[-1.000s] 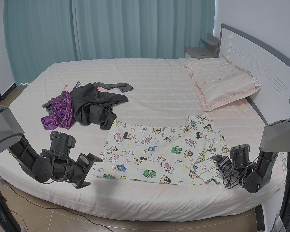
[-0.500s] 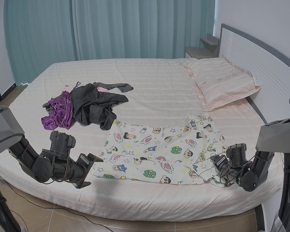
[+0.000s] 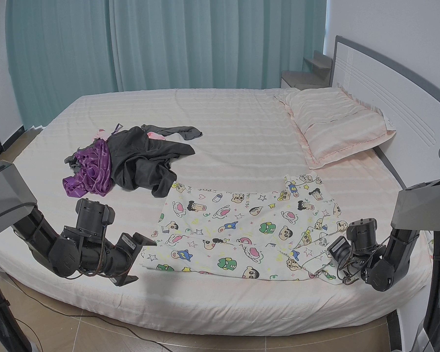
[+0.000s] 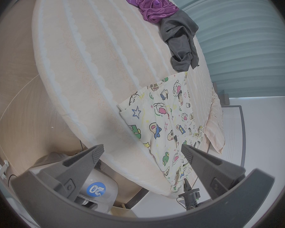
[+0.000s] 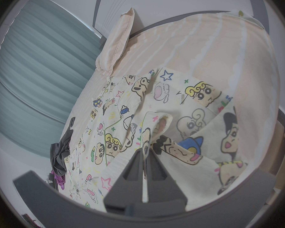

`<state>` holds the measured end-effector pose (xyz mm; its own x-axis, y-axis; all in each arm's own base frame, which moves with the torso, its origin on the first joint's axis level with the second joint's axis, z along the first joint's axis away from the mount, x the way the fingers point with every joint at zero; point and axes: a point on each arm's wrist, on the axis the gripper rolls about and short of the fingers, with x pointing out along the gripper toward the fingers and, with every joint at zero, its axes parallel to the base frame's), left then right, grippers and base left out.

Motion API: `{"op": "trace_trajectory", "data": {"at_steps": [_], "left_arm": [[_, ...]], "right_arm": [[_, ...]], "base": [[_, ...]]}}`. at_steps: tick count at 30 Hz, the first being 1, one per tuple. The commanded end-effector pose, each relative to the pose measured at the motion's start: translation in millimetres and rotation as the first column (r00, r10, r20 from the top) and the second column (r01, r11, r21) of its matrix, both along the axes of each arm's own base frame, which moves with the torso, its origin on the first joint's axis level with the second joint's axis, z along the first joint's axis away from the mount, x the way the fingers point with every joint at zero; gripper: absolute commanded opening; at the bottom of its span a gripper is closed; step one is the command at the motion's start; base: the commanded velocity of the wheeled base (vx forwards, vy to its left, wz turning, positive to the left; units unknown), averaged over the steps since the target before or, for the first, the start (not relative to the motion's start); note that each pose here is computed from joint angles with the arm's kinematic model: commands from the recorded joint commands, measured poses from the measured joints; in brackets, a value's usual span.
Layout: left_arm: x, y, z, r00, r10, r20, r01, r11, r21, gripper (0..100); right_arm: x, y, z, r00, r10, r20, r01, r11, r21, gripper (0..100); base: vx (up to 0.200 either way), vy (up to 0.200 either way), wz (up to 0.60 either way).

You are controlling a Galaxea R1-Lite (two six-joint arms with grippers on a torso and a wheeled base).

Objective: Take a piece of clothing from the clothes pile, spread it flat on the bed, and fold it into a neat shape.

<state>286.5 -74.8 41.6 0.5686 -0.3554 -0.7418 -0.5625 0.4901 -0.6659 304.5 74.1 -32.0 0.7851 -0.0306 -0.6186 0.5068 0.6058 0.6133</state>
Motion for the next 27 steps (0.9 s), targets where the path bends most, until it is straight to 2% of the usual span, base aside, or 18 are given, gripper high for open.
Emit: {"op": "trace_trajectory", "data": {"at_steps": [1,6,8,15,27], "left_arm": [[0.2,0.0,-0.4,1.000,0.001,-0.001,-0.001,1.000,0.000,100],[0.1,0.1,-0.5,1.000,0.001,-0.002,-0.001,1.000,0.000,100],[0.2,0.0,-0.4,1.000,0.000,0.000,0.000,1.000,0.001,100],[0.2,0.0,-0.4,1.000,0.001,-0.001,-0.001,1.000,0.000,100],[0.1,0.1,-0.5,1.000,0.000,-0.002,0.000,1.000,0.001,100]], "right_arm": [[-11.9,-1.0,18.8,1.000,0.007,0.027,-0.007,1.000,-0.008,0],[-25.3,-1.0,33.2,0.999,0.036,0.041,-0.034,0.999,-0.031,0],[-34.7,-1.3,37.7,0.997,0.066,0.037,-0.062,0.995,-0.078,0],[-53.1,9.1,39.2,0.997,0.068,0.023,-0.064,0.987,-0.149,0],[-69.6,24.7,35.2,0.992,0.122,-0.009,-0.122,0.976,-0.182,0]], "base": [[0.000,0.000,0.00],[0.000,0.000,0.00],[0.000,0.000,0.00],[0.000,0.000,0.00],[0.000,0.000,0.00]]}}
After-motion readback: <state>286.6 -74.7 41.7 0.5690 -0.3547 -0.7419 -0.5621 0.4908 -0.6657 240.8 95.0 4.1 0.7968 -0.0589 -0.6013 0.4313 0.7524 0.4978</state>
